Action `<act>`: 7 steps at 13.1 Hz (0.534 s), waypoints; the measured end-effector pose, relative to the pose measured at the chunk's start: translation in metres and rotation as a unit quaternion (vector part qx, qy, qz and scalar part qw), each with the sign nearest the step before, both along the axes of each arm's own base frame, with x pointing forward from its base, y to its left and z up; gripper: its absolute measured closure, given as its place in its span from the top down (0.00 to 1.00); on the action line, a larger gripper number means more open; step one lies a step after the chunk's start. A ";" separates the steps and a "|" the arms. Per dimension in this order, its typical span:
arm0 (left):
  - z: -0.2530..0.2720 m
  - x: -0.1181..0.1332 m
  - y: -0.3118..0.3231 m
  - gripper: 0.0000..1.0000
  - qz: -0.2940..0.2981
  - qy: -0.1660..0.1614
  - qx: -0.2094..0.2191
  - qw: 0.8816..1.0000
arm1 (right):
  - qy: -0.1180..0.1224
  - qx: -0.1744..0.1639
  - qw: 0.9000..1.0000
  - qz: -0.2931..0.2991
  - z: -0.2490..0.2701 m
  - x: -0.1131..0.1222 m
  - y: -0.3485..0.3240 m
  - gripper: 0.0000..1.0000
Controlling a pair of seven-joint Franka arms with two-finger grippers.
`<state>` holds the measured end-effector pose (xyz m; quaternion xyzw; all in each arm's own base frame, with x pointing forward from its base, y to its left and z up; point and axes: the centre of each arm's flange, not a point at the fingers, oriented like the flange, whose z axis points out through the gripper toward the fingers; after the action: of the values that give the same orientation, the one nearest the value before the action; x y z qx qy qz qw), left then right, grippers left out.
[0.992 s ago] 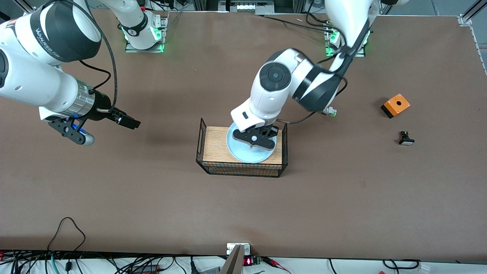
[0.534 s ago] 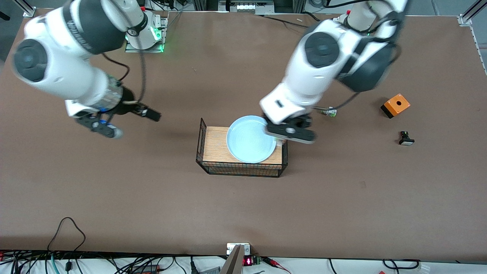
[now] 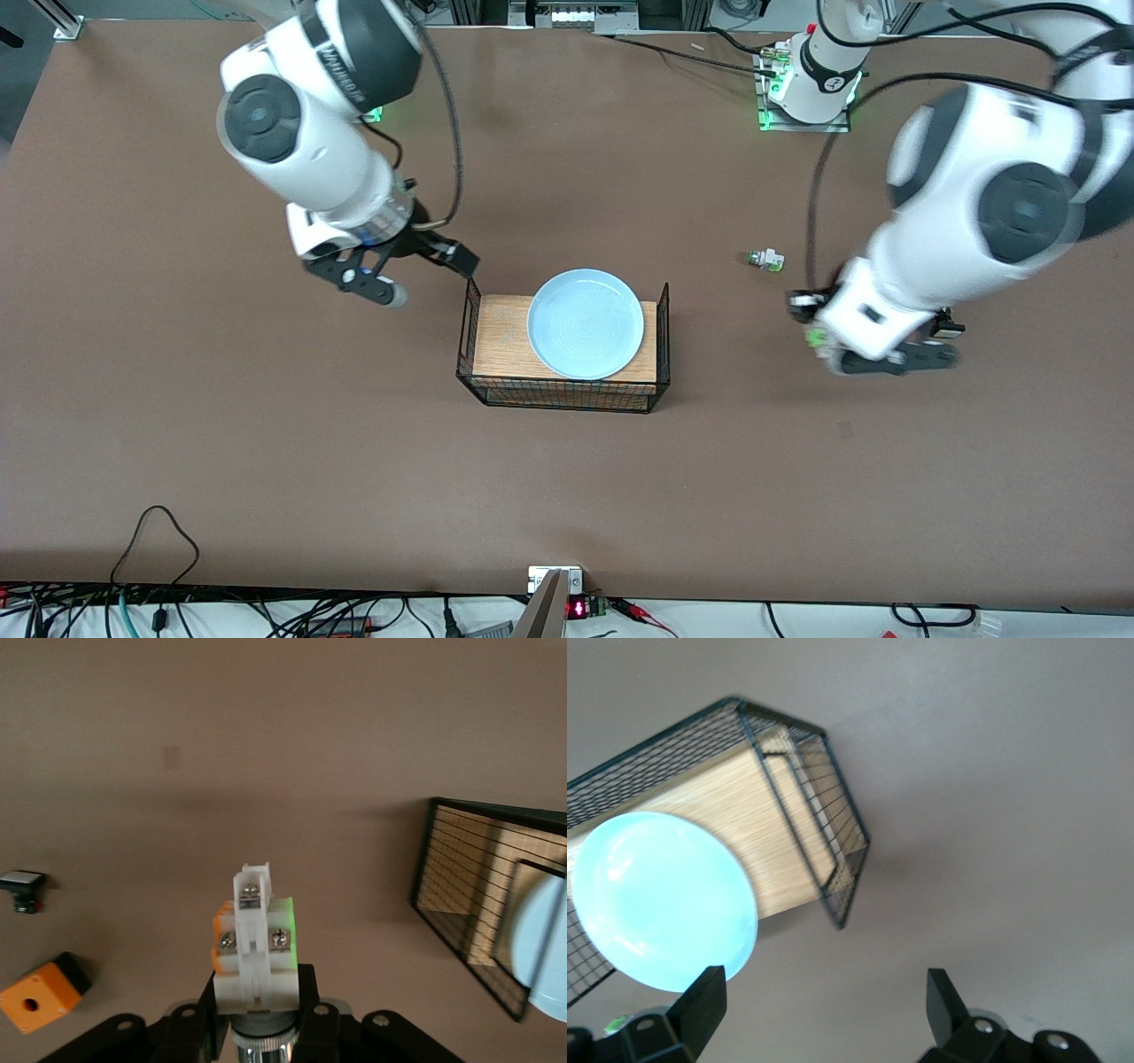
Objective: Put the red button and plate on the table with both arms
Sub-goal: 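Lift the button with the left gripper while the right gripper grips the plate, then lift the plate with the right gripper while the left gripper carries the button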
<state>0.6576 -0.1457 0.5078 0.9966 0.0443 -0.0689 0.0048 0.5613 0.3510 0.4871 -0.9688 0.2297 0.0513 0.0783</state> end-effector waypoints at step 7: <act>-0.019 0.012 0.109 0.33 0.005 0.020 -0.020 1.000 | -0.015 0.014 0.999 -0.048 -0.061 -0.020 0.086 1.00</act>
<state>0.6694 -0.0363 0.4888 0.9946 0.0476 -0.0892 0.0237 0.5415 0.4366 0.4257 -0.9560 0.2744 0.0363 0.0971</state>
